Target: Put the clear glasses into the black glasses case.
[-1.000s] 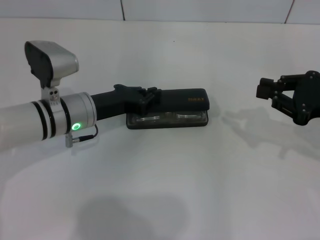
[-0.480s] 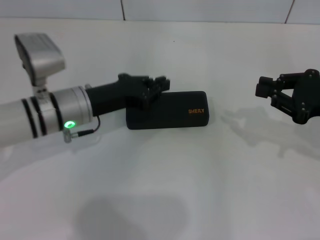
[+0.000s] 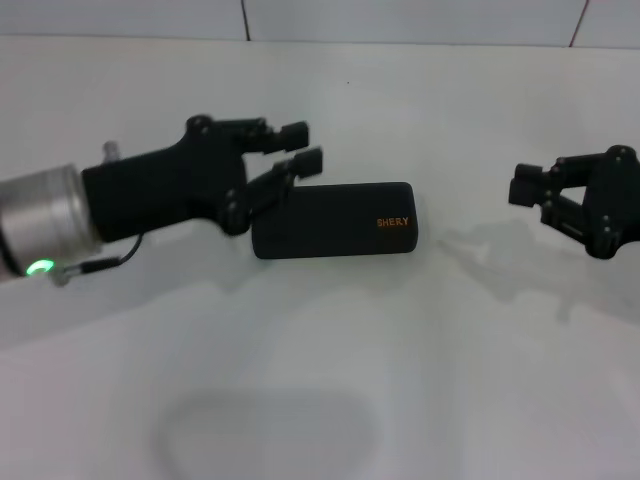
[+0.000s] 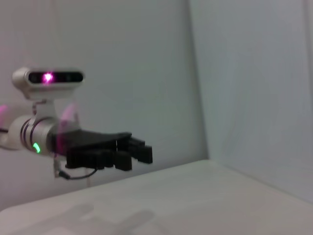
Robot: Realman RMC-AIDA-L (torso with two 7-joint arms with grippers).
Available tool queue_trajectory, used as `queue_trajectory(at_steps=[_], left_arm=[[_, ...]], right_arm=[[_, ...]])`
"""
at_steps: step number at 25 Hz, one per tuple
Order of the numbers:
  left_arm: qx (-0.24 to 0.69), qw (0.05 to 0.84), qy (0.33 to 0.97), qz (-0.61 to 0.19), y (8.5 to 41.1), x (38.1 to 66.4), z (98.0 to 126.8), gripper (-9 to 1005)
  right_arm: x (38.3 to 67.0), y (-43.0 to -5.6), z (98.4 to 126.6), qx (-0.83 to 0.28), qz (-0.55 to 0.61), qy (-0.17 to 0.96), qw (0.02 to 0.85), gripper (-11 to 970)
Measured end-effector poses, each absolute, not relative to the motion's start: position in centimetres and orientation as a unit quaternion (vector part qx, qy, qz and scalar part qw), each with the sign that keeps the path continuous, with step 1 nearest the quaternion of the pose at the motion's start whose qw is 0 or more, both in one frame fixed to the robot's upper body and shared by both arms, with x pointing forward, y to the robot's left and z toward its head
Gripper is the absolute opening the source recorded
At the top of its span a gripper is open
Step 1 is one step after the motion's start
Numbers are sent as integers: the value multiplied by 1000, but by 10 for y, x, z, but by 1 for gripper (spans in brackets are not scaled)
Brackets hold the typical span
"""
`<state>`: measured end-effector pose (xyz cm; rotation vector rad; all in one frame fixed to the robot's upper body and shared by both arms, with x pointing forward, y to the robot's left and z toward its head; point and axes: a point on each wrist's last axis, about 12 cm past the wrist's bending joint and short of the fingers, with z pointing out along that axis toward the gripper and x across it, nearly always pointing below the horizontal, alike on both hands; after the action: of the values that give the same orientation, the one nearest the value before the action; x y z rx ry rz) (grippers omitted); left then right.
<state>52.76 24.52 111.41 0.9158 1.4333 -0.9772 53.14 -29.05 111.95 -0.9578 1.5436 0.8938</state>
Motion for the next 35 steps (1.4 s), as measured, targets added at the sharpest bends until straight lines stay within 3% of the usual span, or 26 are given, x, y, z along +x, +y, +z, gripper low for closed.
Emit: queue_trajectory(at_steps=[7,12,16,28,35], left_arm=[[390,552,601,-426,263,500,1110,304],[386,542,606,-437,269,487,1104,478],[379,538,609,-442,272,479,1100,649],[374,517,620,-457,275,469,1094,649],[378,511,622,-457,275,469,1093,650]], right_arm=[[529,-283,1120,-429,382,635,517,273],[531,-277,1122,-442,386,627,513,279],[530,-268,1122,-470,387,610,507,460],[527,-259,1122,-502,382,590,504,876],[528,-260,1125,-507,377,579,514,877]])
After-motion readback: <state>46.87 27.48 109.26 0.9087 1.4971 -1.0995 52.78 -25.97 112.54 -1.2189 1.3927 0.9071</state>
